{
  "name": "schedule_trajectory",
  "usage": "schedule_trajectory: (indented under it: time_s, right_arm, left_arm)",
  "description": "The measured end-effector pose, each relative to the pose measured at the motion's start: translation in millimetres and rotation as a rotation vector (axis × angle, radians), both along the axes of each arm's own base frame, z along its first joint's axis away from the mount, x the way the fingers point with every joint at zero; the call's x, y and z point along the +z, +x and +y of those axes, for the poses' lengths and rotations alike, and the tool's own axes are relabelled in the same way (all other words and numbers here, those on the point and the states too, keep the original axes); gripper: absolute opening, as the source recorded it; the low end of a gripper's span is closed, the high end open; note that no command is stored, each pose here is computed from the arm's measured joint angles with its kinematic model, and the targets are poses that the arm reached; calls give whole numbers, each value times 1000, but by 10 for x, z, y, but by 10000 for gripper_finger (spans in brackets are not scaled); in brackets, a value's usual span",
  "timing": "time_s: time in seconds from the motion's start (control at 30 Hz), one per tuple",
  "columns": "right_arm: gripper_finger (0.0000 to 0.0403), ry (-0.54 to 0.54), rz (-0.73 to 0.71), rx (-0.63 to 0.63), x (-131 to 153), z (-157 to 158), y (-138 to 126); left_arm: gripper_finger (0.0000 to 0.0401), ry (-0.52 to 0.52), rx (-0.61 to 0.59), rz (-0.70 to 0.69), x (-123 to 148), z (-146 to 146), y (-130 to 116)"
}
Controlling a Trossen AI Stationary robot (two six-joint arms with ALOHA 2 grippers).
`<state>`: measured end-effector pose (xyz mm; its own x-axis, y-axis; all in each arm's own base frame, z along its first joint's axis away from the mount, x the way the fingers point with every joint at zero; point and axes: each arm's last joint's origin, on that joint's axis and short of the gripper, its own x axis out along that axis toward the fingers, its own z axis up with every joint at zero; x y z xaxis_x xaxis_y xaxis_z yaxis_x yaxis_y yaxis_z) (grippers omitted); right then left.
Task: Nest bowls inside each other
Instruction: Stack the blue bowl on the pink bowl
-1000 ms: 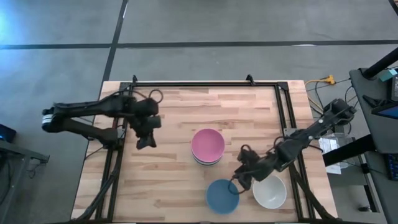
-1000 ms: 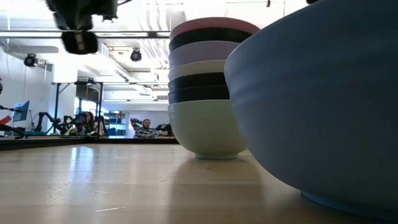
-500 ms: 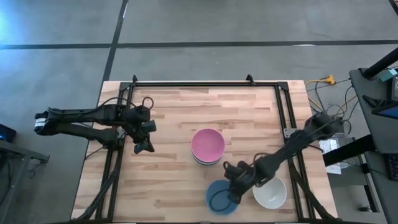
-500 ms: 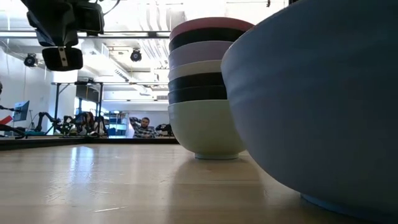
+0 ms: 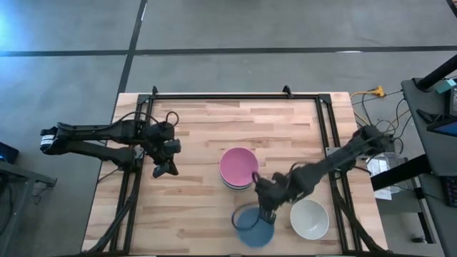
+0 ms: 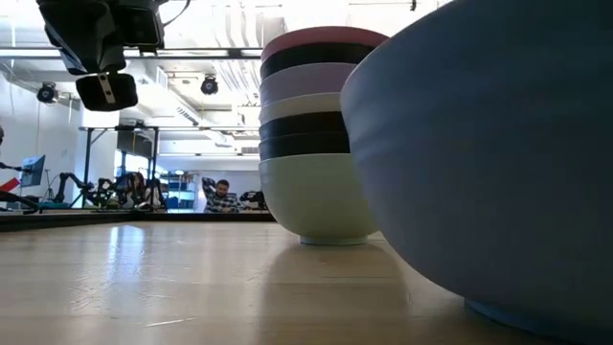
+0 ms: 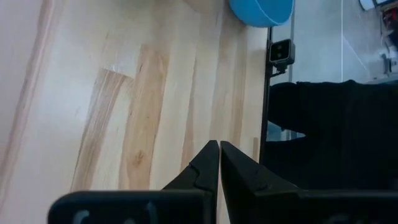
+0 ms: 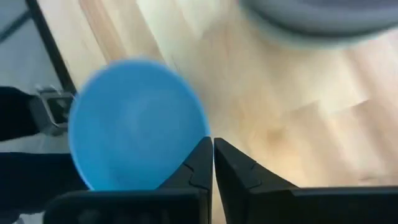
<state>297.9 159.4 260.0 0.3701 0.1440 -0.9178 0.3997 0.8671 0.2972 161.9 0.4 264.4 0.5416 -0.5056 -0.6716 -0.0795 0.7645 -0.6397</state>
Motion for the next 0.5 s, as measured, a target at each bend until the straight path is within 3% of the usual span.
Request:
schedule_trajectory:
  time_s: [0.23, 0.4, 0.5]
  right_arm:
    - [8, 4, -193, -51, 738, -497, -63]
    - [12, 3, -181, -64, 776, -573, -198]
    - [35, 17, -152, -62, 673, -513, -255]
  left_arm:
    - [0, 0, -3, 22, -37, 5, 45]
    - [0, -1, -3, 14, -44, 8, 82]
    - [0, 1, -3, -1, -42, 11, 106]
